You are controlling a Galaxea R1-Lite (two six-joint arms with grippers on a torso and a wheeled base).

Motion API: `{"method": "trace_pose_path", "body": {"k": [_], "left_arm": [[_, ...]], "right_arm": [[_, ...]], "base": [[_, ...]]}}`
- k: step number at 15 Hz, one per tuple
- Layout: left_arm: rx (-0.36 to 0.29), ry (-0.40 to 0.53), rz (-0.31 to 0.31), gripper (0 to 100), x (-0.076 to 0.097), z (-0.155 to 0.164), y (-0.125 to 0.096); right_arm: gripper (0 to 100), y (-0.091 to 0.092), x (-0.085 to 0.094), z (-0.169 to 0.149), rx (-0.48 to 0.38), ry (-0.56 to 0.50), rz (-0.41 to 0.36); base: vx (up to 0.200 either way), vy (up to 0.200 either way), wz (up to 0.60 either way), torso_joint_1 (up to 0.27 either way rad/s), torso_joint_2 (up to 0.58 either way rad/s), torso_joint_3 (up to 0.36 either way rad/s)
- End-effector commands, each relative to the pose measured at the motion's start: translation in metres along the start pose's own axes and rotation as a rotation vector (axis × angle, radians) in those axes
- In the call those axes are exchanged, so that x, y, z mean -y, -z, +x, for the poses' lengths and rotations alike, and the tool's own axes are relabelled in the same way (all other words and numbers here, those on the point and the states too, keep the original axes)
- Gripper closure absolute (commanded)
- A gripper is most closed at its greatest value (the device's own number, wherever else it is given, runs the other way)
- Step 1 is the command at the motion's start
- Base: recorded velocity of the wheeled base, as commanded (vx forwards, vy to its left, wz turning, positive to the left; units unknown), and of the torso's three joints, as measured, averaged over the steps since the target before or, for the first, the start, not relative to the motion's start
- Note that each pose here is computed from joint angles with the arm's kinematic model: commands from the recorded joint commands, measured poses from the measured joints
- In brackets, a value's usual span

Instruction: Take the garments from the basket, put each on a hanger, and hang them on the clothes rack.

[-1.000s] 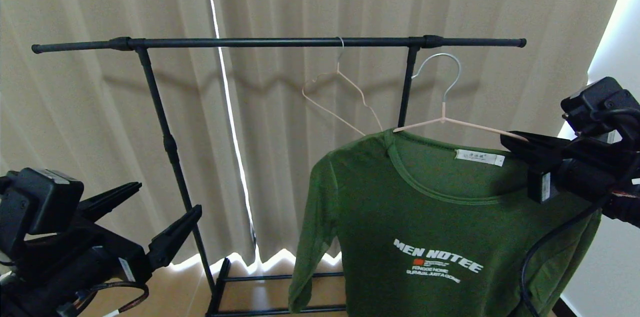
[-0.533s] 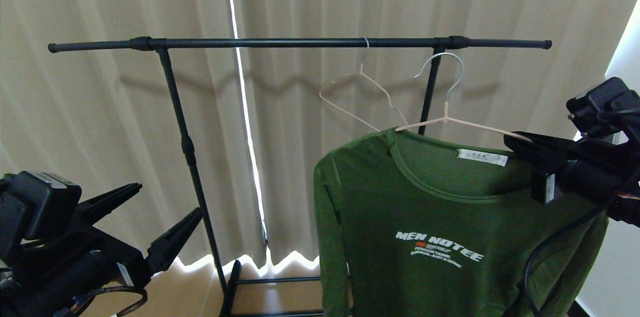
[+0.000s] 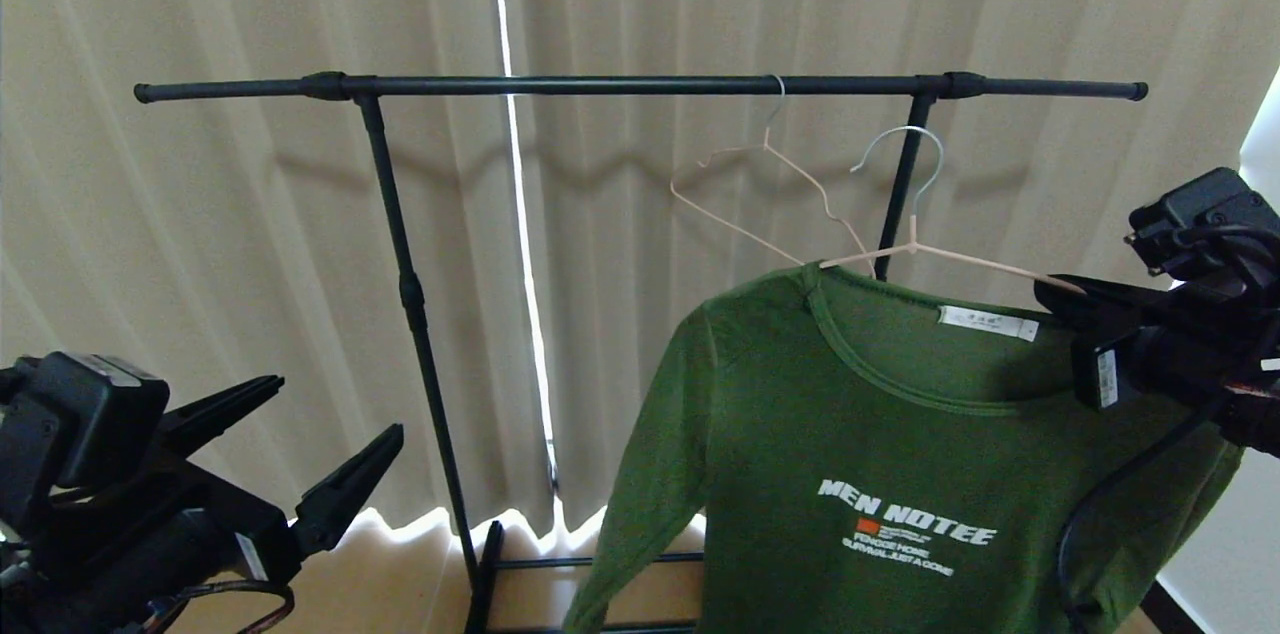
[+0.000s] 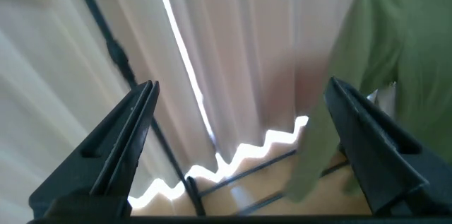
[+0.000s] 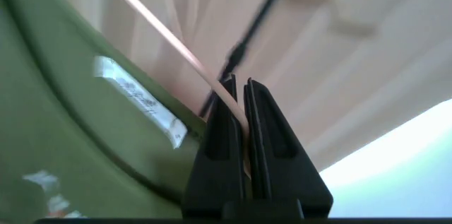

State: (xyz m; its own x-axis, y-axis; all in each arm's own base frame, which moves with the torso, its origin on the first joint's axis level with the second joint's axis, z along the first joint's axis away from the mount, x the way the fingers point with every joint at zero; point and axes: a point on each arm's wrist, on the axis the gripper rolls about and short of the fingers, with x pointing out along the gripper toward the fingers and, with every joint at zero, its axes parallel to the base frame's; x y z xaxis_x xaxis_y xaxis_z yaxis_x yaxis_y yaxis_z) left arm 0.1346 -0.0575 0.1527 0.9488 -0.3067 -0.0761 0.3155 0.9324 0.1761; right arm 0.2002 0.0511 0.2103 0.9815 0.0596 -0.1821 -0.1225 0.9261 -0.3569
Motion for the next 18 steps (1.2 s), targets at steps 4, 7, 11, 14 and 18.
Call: {"method": "trace_pose_path", "body": {"k": [4, 7, 11, 14, 18], "left_arm": [[0.003, -0.001, -0.002, 0, 0.0, 0.0, -0.001], [0.007, -0.001, -0.003, 0, 0.0, 0.001, -0.002], [0.003, -0.001, -0.002, 0, 0.0, 0.0, -0.001], [0.001, 0.0, -0.002, 0, 0.0, 0.0, 0.0], [0.0, 0.0, -0.002, 0, 0.0, 0.0, 0.0]], "right_arm": [[100, -0.001, -0.006, 0.0, -0.048, 0.03, -0.007], [100, -0.014, -0.012, -0.006, 0.012, -0.006, 0.016], [100, -0.022, -0.013, -0.007, 0.044, -0.015, 0.021], [100, -0.025, -0.016, -0.01, 0.058, -0.034, 0.019], [100, -0.025, -0.017, -0.011, 0.061, -0.04, 0.018]], "base": [[0.0, 0.0, 0.0, 0.0, 0.0, 0.0], [0.133, 0.0, 0.0, 0.002, 0.0, 0.003], [0.2, 0.0, 0.0, 0.0, 0.0, 0.001], [0.2, 0.0, 0.0, 0.002, 0.0, 0.007], [0.15, 0.0, 0.0, 0.004, 0.0, -0.001]]}}
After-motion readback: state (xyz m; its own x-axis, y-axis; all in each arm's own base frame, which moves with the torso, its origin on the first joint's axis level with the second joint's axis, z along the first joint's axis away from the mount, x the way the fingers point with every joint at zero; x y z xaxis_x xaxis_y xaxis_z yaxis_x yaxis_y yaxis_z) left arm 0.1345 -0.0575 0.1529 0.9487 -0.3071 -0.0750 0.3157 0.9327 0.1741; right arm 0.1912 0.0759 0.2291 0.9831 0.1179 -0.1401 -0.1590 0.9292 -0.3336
